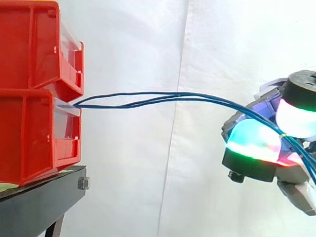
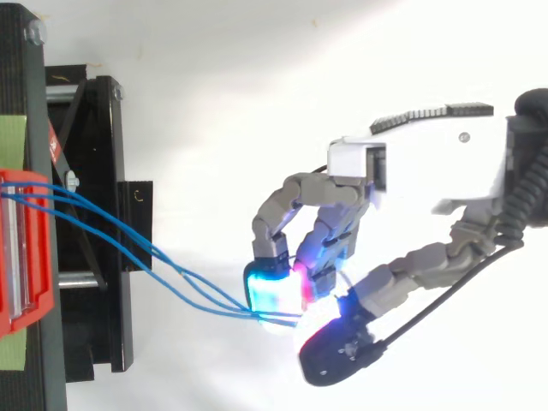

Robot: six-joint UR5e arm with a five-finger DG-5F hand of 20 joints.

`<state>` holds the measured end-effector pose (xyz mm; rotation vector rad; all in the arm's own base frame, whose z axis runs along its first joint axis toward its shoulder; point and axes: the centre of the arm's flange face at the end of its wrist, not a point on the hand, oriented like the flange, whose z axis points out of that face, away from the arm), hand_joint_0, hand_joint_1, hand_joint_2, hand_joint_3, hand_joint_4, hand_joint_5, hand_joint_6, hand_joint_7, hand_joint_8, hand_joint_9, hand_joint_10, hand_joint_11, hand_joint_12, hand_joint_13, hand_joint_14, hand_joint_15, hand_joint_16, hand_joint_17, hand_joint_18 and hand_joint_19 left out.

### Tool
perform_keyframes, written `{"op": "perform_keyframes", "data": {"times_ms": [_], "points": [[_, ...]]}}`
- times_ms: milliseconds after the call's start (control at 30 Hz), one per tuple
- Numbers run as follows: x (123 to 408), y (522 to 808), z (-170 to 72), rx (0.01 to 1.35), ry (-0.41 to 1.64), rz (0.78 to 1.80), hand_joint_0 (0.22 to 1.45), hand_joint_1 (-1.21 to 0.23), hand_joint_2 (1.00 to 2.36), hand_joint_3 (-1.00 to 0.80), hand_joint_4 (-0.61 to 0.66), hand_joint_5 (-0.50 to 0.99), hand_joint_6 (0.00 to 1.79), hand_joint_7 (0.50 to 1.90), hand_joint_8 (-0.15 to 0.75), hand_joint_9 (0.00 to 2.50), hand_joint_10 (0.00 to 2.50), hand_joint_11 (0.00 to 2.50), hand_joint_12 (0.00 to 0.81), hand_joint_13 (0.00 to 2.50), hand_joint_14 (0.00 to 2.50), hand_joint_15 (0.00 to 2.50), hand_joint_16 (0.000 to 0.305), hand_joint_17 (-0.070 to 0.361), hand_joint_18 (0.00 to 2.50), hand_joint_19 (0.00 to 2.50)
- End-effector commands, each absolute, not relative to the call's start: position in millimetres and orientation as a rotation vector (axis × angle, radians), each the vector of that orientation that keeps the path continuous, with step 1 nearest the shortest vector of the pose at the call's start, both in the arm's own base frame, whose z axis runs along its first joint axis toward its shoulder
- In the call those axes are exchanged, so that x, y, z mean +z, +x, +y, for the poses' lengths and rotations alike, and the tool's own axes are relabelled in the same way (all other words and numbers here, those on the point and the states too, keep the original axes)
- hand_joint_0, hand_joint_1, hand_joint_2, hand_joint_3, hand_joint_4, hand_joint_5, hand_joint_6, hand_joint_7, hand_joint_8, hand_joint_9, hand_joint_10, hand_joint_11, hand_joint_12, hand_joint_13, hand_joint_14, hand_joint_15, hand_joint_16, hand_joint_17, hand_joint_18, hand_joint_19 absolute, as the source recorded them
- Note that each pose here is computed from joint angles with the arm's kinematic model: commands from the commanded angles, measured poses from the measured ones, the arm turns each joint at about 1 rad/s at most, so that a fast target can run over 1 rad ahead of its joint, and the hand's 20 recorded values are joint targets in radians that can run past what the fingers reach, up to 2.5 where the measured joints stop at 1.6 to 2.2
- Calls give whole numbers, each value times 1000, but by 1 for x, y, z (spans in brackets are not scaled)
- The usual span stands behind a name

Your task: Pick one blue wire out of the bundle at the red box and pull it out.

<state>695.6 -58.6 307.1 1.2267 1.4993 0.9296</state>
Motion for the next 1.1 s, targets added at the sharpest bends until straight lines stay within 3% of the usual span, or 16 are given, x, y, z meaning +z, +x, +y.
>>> {"op": "perform_keyframes", "data": {"times_ms": [0,267,500,600,833,933,1067], "points": [[314,690,-64,933,1233,1512,712,-875,1000,-500,228,-206,982,814,388,977,10,837,438,1062,20,521,55,123,1024,443],[323,680,-76,932,1248,1548,569,-698,1000,-500,231,-196,969,866,407,1027,12,832,459,1055,19,537,58,131,1013,504],[327,678,-83,940,1249,1544,550,-667,1000,-500,233,-189,966,887,422,1066,13,847,470,1058,17,544,60,135,1022,527],[326,677,-85,951,1246,1552,607,-742,1000,-487,233,-186,967,904,416,1077,13,837,464,1069,17,536,58,130,1016,519],[338,670,-91,972,1250,1557,767,-864,1013,-325,103,-198,987,1029,412,1047,12,889,451,1078,19,532,56,125,1026,478],[350,659,-95,957,1272,1575,805,-869,1016,-277,147,-207,999,974,410,1038,11,905,441,1076,17,547,55,123,1000,505],[365,648,-99,951,1288,1575,828,-856,1010,-386,217,-216,984,906,401,1013,11,901,440,1075,17,545,55,123,1000,501]]}}
